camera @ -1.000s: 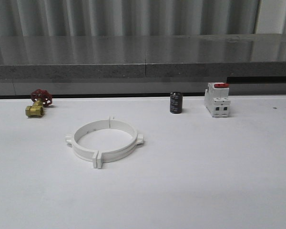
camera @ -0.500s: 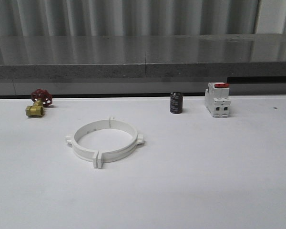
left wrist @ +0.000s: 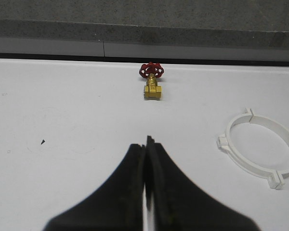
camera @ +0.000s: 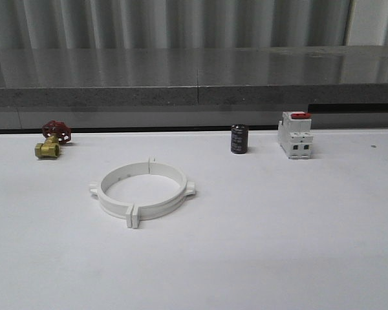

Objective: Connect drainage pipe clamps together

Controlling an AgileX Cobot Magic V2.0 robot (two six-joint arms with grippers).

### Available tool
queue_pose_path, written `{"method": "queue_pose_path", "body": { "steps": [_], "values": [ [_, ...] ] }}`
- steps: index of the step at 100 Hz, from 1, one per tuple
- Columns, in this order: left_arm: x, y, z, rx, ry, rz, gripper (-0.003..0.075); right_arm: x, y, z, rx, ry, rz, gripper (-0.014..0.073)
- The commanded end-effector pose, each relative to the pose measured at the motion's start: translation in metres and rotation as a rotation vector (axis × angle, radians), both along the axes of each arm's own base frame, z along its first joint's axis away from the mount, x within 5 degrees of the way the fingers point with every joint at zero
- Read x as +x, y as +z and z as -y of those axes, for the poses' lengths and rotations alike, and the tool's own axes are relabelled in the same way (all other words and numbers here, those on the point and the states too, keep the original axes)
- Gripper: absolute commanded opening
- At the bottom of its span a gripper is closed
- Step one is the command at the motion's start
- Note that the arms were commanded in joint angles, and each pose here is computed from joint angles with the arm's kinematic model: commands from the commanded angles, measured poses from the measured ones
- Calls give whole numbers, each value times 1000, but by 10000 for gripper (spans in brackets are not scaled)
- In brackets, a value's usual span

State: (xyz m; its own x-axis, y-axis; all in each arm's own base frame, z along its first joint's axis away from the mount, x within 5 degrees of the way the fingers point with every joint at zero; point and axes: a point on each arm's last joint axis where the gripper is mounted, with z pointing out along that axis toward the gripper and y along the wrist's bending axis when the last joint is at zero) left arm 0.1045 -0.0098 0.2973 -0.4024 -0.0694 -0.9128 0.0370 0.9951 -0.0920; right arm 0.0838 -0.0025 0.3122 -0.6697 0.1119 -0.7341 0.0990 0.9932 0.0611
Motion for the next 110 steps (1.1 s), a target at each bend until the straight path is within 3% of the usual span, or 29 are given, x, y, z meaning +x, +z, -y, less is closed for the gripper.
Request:
{"method": "queue_pose_path", "body": {
  "steps": [1, 11, 21, 35, 49, 87, 110],
  "values": [
    [3, 15, 1, -16, -10, 102, -20, 3, 10, 0, -6, 4, 71, -67],
    [3, 15, 1, -16, -10, 102, -20, 2, 13, 0, -4, 7, 144, -67],
    [3, 15, 1, -16, -10, 102, -20, -3, 12, -1, -1, 17, 335, -67],
    [3, 15, 1, -16, -10, 102, -20, -16, -7, -2, 14, 30, 592, -67],
    [3, 15, 1, -16, -10, 102, -20, -27, -38, -3, 32, 35, 727, -67],
    [3, 15, 1, -16, -10, 102, -20, -29, -104, -3, 36, 38, 796, -67],
    [3, 15, 1, -16, -10, 102, -20, -29, -107, -3, 35, 38, 778, -67]
  ]
}}
